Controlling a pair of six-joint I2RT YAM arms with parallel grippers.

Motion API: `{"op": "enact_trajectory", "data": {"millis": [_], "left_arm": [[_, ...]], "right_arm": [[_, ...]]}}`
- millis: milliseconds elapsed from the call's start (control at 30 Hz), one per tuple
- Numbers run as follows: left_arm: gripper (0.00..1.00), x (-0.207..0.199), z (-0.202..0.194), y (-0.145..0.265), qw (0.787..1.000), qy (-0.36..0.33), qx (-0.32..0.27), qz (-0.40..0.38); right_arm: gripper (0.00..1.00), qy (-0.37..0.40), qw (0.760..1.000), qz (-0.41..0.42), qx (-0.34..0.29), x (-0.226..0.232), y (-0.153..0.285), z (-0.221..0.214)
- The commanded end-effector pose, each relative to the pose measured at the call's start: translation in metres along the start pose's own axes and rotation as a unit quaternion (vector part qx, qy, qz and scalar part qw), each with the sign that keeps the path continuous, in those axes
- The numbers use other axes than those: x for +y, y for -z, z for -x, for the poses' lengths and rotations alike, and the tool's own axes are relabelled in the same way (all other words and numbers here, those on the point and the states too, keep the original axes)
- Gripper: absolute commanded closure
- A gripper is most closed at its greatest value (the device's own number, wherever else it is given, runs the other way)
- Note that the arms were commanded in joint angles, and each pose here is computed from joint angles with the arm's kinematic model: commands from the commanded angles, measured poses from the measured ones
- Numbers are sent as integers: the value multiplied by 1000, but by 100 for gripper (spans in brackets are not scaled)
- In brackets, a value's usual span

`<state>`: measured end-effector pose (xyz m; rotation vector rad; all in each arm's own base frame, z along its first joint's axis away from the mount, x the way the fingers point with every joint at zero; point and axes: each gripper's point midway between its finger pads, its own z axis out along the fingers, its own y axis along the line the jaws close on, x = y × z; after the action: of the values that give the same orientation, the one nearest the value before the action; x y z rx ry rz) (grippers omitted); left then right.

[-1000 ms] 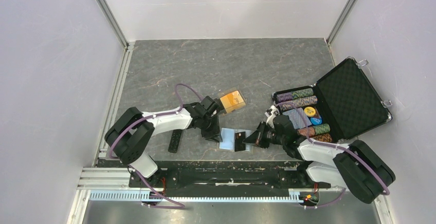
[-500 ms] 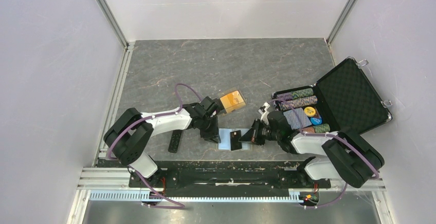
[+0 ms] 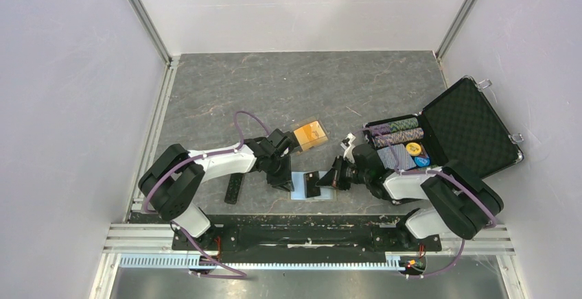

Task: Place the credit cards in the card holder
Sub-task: Insert the credit card into the card holder.

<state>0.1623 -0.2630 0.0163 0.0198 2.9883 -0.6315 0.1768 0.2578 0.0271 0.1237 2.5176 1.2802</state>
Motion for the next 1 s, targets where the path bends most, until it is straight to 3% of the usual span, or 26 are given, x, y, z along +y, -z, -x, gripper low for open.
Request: {"op": "enact_trajectory", "data": {"millis": [0, 500, 700, 967], "left_arm": [[74, 20, -8, 1, 999, -30, 11, 40], [70, 11, -7, 3, 999, -25, 4, 26], [70, 8, -6, 5, 999, -26, 3, 20], [70, -2, -4, 12, 1000, -21, -8, -4]], "right_arm": [[100, 15, 1000, -5, -8, -5, -6, -2], [100, 9, 999, 26, -44, 18, -15, -10], [100, 20, 999, 29, -25, 26, -27, -20], [86, 36, 999, 36, -9, 42, -41, -32]]}}
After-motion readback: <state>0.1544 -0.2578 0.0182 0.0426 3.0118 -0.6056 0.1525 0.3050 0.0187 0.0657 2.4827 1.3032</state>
